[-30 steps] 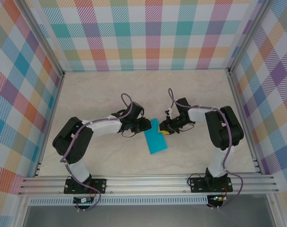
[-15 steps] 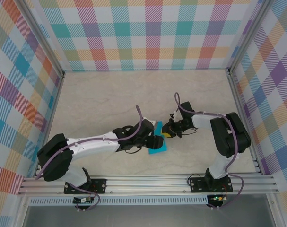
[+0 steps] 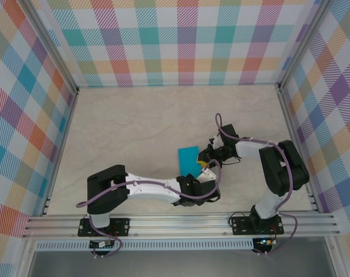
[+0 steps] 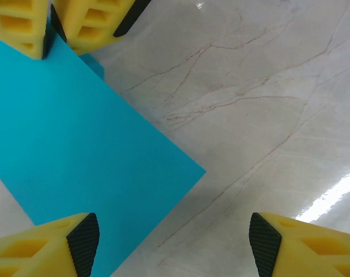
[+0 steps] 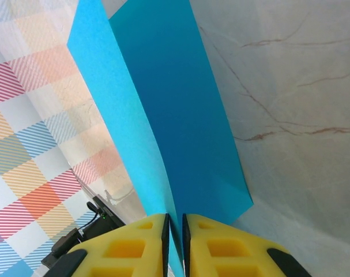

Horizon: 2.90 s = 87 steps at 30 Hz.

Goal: Fold a paper plane with a square sheet of paper (pick it up from the middle)
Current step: Third fold the triangle at the center of the table.

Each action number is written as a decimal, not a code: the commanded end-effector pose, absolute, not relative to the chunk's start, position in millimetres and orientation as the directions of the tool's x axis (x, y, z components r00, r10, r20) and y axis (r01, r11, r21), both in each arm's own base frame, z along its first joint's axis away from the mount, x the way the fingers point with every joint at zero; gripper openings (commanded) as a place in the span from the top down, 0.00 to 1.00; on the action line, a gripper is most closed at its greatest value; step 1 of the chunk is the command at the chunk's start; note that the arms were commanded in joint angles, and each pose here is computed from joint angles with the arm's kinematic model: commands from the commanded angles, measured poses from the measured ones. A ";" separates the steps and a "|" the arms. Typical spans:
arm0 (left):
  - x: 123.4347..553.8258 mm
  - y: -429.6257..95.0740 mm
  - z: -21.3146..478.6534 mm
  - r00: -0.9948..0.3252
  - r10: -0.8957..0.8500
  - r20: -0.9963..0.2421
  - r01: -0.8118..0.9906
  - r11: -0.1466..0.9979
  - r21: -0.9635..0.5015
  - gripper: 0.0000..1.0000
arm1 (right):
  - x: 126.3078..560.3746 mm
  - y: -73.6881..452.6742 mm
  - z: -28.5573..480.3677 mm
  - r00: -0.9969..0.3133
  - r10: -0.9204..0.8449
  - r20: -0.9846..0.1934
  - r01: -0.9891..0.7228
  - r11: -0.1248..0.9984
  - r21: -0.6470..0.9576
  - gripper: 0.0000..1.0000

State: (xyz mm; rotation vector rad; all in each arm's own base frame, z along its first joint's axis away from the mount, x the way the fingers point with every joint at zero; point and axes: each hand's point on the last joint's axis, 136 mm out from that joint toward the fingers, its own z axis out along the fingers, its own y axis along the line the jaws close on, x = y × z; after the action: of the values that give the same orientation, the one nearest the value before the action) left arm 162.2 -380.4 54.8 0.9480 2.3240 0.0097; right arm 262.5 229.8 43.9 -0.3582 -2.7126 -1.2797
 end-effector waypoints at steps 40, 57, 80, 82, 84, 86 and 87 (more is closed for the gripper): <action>179.4 -364.9 67.1 -0.505 0.626 -0.595 0.511 0.772 0.378 0.98 | 267.1 220.4 55.3 -0.983 0.114 0.144 0.183 0.691 0.699 0.71; 176.0 -376.1 36.5 -0.568 0.587 -0.578 0.494 0.804 0.332 0.99 | 257.2 216.0 48.8 -0.979 0.094 0.183 0.194 0.713 0.674 0.62; 182.4 -358.6 70.9 -0.691 0.399 -0.603 0.517 0.856 -0.026 0.98 | 280.4 187.7 90.6 -0.992 0.124 -0.011 0.083 0.724 0.685 0.41; 186.2 -356.1 73.5 -0.705 0.375 -0.601 0.511 0.857 -0.064 0.98 | 280.6 190.8 95.9 -0.994 0.108 -0.021 0.062 0.710 0.702 0.41; 187.1 -360.2 74.7 -0.718 0.361 -0.595 0.521 0.846 -0.116 0.98 | 279.7 194.4 102.6 -0.995 0.093 -0.036 0.038 0.688 0.724 0.41; 187.4 -361.1 74.2 -0.733 0.354 -0.581 0.523 0.839 -0.149 0.98 | 278.4 198.3 111.9 -0.995 0.078 -0.061 0.006 0.662 0.749 0.43; 186.8 -361.1 73.2 -0.738 0.352 -0.576 0.523 0.837 -0.159 0.98 | 277.8 200.6 116.0 -0.995 0.073 -0.069 -0.006 0.646 0.764 0.44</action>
State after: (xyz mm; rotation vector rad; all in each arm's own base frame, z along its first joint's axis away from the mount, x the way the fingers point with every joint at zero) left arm 192.4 -355.6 73.8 0.6163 2.4508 -0.3237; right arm 278.3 191.1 89.7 -0.1761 -2.9432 -1.2133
